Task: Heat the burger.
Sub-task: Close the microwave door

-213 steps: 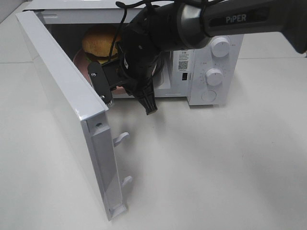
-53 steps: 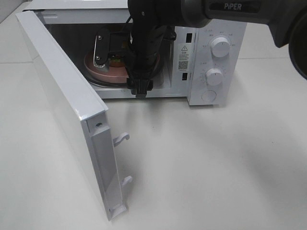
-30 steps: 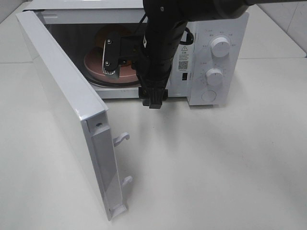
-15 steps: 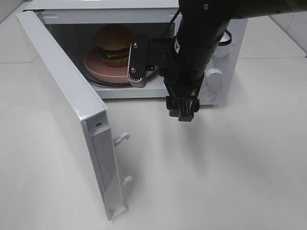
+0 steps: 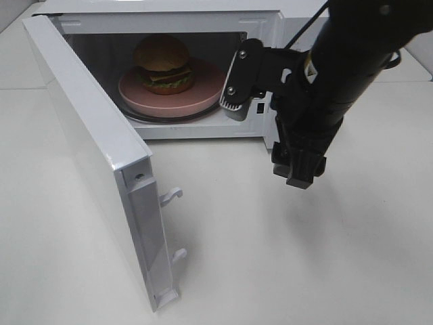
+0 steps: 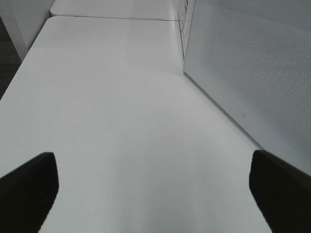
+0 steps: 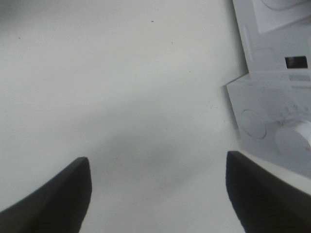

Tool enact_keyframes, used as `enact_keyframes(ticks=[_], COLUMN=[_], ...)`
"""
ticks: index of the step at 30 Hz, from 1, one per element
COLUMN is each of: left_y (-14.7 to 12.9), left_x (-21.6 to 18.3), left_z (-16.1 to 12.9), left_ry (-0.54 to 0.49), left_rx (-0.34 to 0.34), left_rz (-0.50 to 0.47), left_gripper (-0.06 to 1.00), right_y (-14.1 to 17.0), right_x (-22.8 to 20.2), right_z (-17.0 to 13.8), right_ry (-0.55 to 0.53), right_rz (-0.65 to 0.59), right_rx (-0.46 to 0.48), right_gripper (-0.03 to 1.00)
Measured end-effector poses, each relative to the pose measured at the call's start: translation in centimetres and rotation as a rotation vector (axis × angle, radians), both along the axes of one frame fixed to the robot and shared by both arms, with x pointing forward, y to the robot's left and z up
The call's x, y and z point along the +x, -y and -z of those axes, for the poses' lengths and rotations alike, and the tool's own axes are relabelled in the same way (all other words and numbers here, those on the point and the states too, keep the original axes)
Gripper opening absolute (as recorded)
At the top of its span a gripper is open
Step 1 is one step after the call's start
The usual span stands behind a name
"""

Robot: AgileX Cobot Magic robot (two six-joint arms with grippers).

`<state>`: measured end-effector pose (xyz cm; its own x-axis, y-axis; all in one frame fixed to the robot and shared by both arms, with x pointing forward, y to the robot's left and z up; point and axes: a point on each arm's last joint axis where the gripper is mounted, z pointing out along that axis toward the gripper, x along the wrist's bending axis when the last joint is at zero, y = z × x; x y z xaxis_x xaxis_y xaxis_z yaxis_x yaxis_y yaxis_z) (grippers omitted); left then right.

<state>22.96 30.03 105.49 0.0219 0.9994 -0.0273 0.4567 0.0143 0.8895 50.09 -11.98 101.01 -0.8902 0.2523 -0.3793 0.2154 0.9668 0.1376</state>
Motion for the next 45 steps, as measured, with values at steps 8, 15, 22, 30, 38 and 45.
enact_keyframes(ticks=[8, 15, 22, 30, 38, 45], left_y=[0.0, 0.0, 0.0, 0.0, 0.0, 0.0], left_x=[0.0, 0.0, 0.0, 0.0, 0.0, 0.0], left_z=[0.0, 0.0, 0.0, 0.0, 0.0, 0.0], left_ry=[0.0, 0.0, 0.0, 0.0, 0.0, 0.0], left_rx=[0.0, 0.001, 0.002, 0.002, 0.002, 0.002], left_rz=[0.0, -0.001, -0.001, -0.001, -0.001, -0.001], left_gripper=[0.99, 0.99, 0.99, 0.99, 0.99, 0.99], right_y=[5.0, 10.1, 14.1, 17.6, 18.3, 18.4], right_x=[-2.5, -5.1, -5.8, -6.5, -10.4, -15.1], right_z=[-1.6, -1.6, -1.2, -1.9, -3.5, -4.4], right_ry=[0.032, 0.036, 0.052, 0.074, 0.124, 0.154], right_rz=[0.222, 0.474, 0.781, 1.099, 1.16, 1.185], right_rx=[0.089, 0.17, 0.232, 0.302, 0.364, 0.45], right_gripper=[0.76, 0.76, 0.76, 0.76, 0.76, 0.76])
